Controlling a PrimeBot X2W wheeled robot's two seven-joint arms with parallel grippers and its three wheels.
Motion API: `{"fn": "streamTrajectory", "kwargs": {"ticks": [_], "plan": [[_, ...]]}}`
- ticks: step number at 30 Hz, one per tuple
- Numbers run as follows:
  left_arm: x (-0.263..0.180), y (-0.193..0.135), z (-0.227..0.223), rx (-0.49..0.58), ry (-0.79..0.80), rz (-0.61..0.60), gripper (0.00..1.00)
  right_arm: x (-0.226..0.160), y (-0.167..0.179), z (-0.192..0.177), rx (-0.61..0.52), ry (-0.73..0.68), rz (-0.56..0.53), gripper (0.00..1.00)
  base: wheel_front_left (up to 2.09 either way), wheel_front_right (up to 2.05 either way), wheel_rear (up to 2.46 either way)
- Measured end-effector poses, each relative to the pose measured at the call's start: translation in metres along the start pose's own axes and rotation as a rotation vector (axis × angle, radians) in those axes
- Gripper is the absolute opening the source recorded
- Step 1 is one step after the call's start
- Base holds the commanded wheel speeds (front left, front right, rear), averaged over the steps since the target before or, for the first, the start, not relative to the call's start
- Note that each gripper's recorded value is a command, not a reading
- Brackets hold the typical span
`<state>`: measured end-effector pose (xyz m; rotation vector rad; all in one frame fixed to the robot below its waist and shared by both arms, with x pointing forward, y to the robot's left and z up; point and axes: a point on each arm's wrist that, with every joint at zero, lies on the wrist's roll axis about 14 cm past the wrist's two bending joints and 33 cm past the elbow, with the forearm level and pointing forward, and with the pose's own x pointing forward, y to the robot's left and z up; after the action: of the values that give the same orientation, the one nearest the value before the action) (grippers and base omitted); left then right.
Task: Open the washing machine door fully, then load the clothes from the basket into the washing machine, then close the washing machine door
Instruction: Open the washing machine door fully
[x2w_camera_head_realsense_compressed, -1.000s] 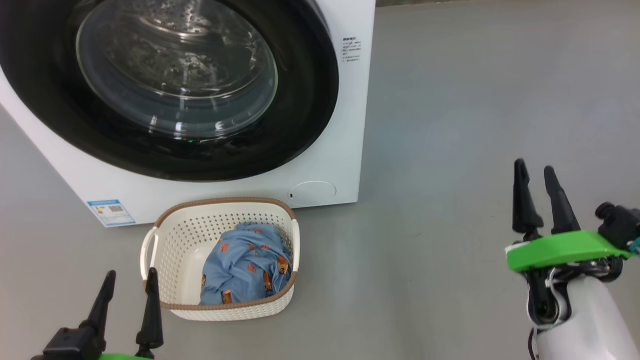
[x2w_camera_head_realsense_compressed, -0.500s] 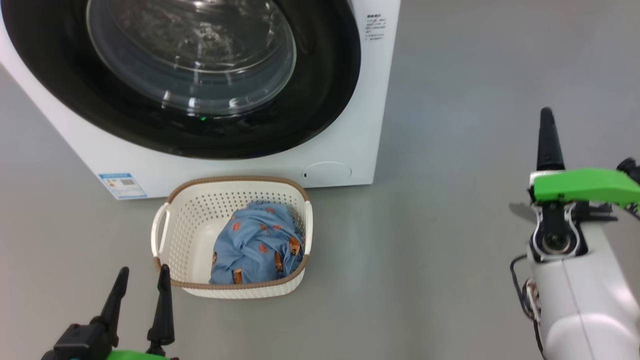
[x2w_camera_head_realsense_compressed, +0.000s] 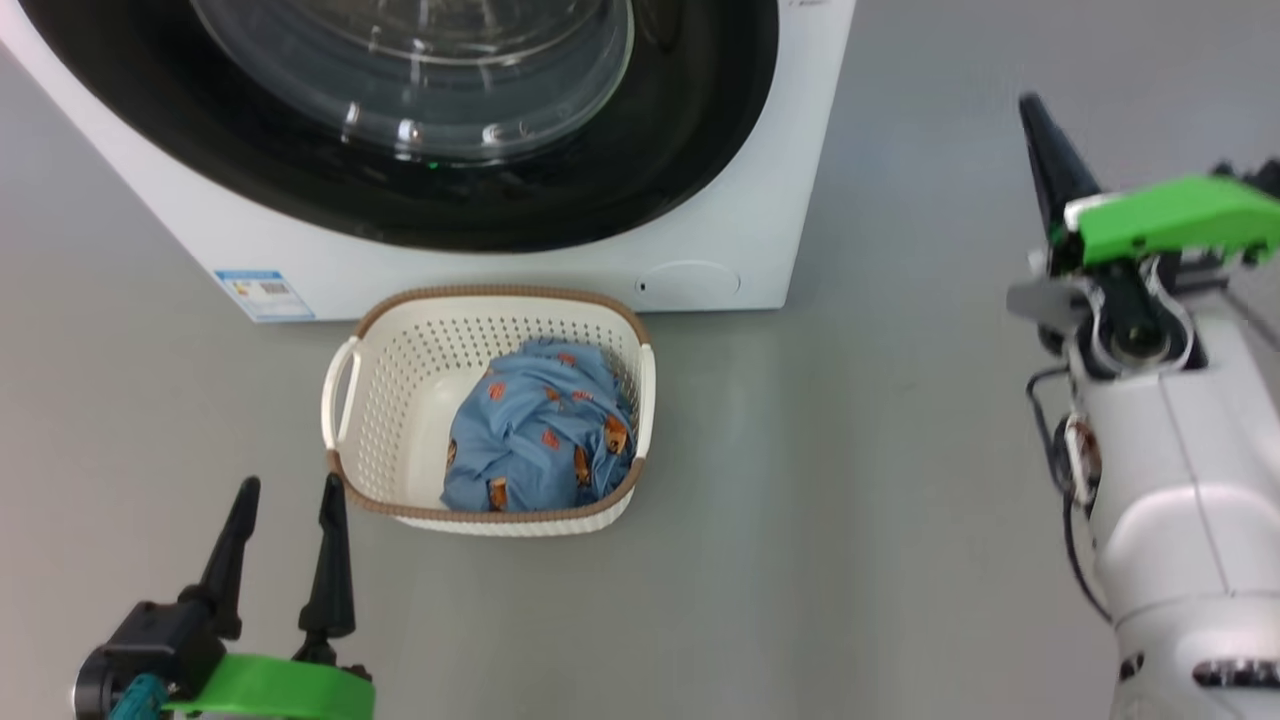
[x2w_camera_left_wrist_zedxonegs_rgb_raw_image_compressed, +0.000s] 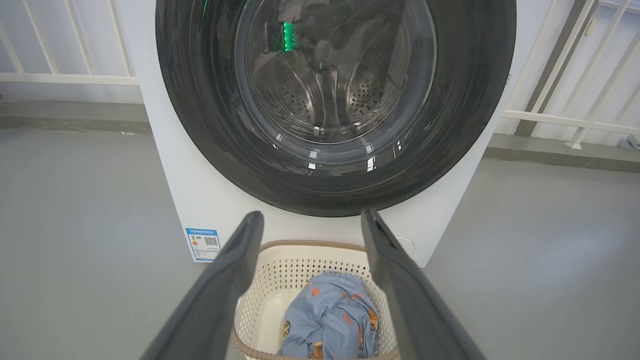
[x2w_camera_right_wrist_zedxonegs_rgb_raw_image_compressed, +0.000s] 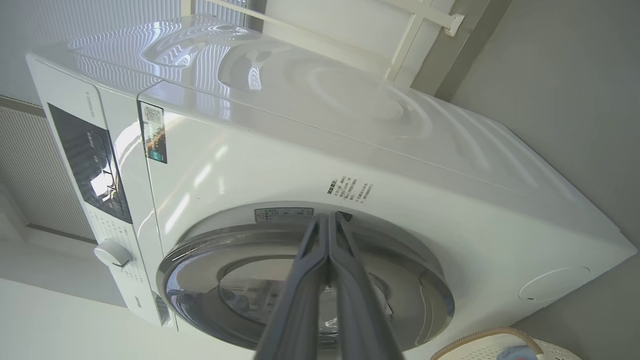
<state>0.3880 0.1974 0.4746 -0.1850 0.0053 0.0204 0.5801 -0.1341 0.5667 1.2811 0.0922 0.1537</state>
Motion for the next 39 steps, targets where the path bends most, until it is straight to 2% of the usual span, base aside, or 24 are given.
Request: {"fn": "streamTrajectory", "kwargs": {"ticks": [6, 16, 26, 39], "plan": [[0.009, -0.002, -0.004, -0.004, 0.007, -0.005, 1.00, 0.032, 0.019, 0.002, 0.014, 0.081, 0.048, 0.00, 0.00, 0.00, 0.00], [0.023, 0.001, -0.008, -0.027, 0.012, 0.002, 1.00, 0.069, 0.033, -0.039, 0.057, 0.299, 0.091, 0.00, 0.00, 0.00, 0.00], [0.027, 0.000, -0.007, -0.045, 0.006, -0.001, 1.00, 0.097, 0.044, -0.061, 0.071, 0.359, 0.115, 0.00, 0.00, 0.00, 0.00], [0.035, 0.006, -0.019, -0.070, 0.033, 0.018, 1.00, 0.131, 0.038, -0.082, 0.068, 0.390, 0.107, 0.00, 0.00, 0.00, 0.00]]}}
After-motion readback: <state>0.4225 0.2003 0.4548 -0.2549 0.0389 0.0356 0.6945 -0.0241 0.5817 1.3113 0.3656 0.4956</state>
